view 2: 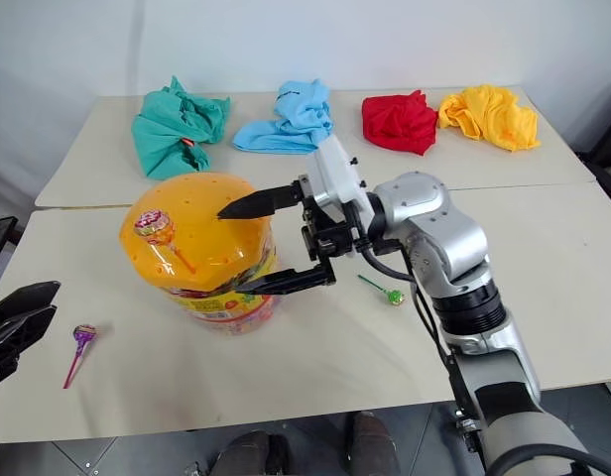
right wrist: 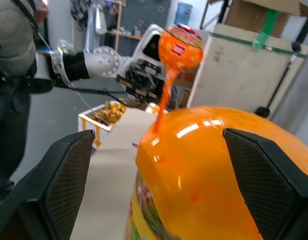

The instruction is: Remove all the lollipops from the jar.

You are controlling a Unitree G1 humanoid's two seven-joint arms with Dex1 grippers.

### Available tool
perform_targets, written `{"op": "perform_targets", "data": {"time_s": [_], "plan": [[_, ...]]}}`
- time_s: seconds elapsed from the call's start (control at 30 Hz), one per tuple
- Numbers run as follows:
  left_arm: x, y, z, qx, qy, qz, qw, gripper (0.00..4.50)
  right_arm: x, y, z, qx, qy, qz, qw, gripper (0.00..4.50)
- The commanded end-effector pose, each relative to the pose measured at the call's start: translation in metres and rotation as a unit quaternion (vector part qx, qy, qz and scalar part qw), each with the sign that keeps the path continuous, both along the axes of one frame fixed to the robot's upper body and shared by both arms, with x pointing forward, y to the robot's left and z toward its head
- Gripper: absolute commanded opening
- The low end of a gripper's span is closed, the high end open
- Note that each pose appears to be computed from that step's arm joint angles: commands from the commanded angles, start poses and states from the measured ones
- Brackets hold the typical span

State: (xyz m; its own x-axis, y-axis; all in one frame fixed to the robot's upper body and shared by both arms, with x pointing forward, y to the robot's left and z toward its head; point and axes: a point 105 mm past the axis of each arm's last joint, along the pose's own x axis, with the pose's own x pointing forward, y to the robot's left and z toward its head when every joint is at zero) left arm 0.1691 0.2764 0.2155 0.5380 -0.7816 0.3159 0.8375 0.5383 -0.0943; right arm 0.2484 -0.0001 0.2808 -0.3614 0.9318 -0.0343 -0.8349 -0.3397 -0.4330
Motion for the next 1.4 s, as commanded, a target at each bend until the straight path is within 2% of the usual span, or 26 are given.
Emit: {"op": "perform_targets", "data": {"time_s": [0.03, 0.13, 0.2, 0.3, 0.37, 0.4, 0.43, 0.6, 0.63, 0.7, 0.83, 0.97, 1.03, 1.1, 1.13, 1.17, 1.2, 1.23, 1.3, 1.4], "plan": [[-0.007, -0.004, 0.006, -0.001, -0.024, -0.003, 1.0, 2.12, -0.007, 0.015, 0.011, 0.005, -0.04, 0.019, 0.999, 4.27], [-0.008, -0.006, 0.004, -0.006, -0.023, 0.0, 1.0, 2.12, -0.008, 0.025, 0.015, 0.006, -0.041, 0.023, 0.999, 4.27], [-0.007, -0.007, 0.004, -0.008, -0.026, 0.004, 1.0, 2.12, -0.009, 0.033, 0.017, 0.006, -0.036, 0.021, 0.999, 3.89], [-0.006, -0.007, 0.004, -0.008, -0.027, 0.006, 1.0, 2.12, -0.01, 0.034, 0.015, 0.001, -0.031, 0.025, 0.999, 3.02], [-0.005, -0.009, 0.005, -0.009, -0.031, 0.004, 0.999, 2.12, -0.009, 0.034, 0.013, 0.001, -0.023, 0.024, 0.999, 2.17], [-0.005, -0.01, 0.006, -0.01, -0.034, 0.001, 0.999, 2.12, -0.008, 0.034, 0.013, 0.002, -0.02, 0.021, 1.0, 1.99], [-0.005, -0.011, 0.007, -0.012, -0.037, -0.001, 0.999, 2.12, -0.007, 0.034, 0.013, 0.003, -0.02, 0.019, 1.0, 1.59], [-0.002, -0.017, 0.016, -0.021, -0.061, -0.015, 0.998, 2.12, -0.007, 0.032, 0.022, 0.029, 0.0, 0.037, 0.999, 0.17], [-0.001, -0.018, 0.018, -0.022, -0.064, -0.017, 0.998, 2.12, -0.008, 0.031, 0.028, 0.043, 0.014, 0.046, 0.998, 0.03], [0.0, -0.021, 0.022, -0.025, -0.074, -0.024, 0.997, 2.12, -0.01, 0.022, 0.045, 0.083, 0.056, 0.069, 0.993, 0.03], [0.0, -0.027, 0.031, -0.037, -0.09, -0.04, 0.994, 2.12, -0.007, -0.002, 0.073, 0.127, 0.11, 0.056, 0.984, 0.03], [0.0, -0.036, 0.034, -0.02, -0.079, -0.074, 0.994, 2.12, 0.004, -0.034, 0.078, 0.115, 0.129, -0.001, 0.985, 0.03], [0.0, -0.041, 0.031, 0.009, -0.062, -0.095, 0.994, 2.12, 0.019, -0.058, 0.075, 0.094, 0.123, -0.071, 0.985, 0.03], [-0.001, -0.045, 0.027, 0.037, -0.046, -0.117, 0.991, 2.12, 0.037, -0.095, 0.059, 0.033, 0.092, -0.17, 0.981, 0.03], [0.0, -0.048, 0.025, 0.051, -0.037, -0.132, 0.989, 2.12, 0.061, -0.129, 0.031, -0.06, 0.044, -0.277, 0.958, 0.03], [-0.001, -0.05, 0.022, 0.061, -0.03, -0.143, 0.987, 2.12, 0.071, -0.158, 0.01, -0.144, 0.011, -0.339, 0.93, 0.03], [0.001, -0.051, 0.019, 0.058, -0.022, -0.15, 0.987, 2.12, 0.085, -0.204, -0.02, -0.253, -0.041, -0.409, 0.876, 0.03], [0.001, -0.053, 0.013, 0.063, -0.009, -0.159, 0.985, 2.12, 0.084, -0.238, -0.038, -0.305, -0.041, -0.437, 0.845, 0.03], [0.0, -0.054, 0.008, 0.069, 0.0, -0.166, 0.984, 2.12, 0.078, -0.265, -0.051, -0.295, 0.014, -0.46, 0.837, 0.03], [0.001, -0.056, 0.008, 0.072, -0.001, -0.169, 0.983, 2.12, 0.073, -0.288, -0.079, -0.337, 0.02, -0.47, 0.816, 0.03]]}}
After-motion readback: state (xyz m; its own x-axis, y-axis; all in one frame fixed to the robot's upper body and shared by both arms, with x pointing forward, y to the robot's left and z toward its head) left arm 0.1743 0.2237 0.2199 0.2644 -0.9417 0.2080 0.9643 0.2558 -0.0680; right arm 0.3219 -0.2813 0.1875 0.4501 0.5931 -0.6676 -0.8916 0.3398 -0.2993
